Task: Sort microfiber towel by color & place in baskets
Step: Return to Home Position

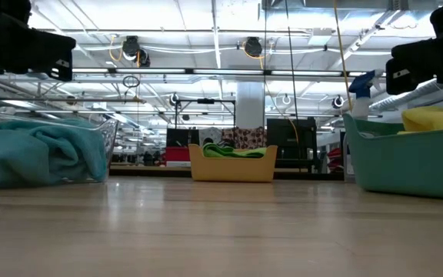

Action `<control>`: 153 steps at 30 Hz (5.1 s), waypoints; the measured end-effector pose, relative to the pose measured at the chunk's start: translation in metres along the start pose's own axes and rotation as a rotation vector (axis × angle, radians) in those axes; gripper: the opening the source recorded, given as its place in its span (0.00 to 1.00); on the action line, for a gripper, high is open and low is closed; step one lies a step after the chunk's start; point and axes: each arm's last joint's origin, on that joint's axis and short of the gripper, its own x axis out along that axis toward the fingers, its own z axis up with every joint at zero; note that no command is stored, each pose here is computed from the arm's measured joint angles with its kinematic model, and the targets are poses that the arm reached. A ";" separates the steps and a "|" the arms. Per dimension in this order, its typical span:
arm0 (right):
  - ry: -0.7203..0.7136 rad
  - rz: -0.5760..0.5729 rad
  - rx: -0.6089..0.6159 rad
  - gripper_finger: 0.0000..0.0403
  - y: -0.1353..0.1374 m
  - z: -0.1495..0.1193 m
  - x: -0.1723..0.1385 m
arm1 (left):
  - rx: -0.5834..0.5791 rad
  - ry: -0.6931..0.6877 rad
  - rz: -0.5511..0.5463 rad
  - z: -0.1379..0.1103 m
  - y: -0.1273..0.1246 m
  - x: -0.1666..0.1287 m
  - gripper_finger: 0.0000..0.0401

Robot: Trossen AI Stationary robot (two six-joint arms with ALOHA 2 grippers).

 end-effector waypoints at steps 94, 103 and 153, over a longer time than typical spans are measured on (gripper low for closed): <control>0.002 -0.001 -0.003 0.00 0.000 0.000 0.000 | 0.026 0.031 0.152 -0.004 0.023 0.000 0.08; 0.002 -0.001 -0.003 0.00 0.000 0.000 0.000 | 0.026 0.031 0.152 -0.004 0.023 0.000 0.08; 0.002 0.000 -0.003 0.00 0.000 0.000 0.000 | 0.026 0.031 0.152 -0.004 0.023 0.000 0.08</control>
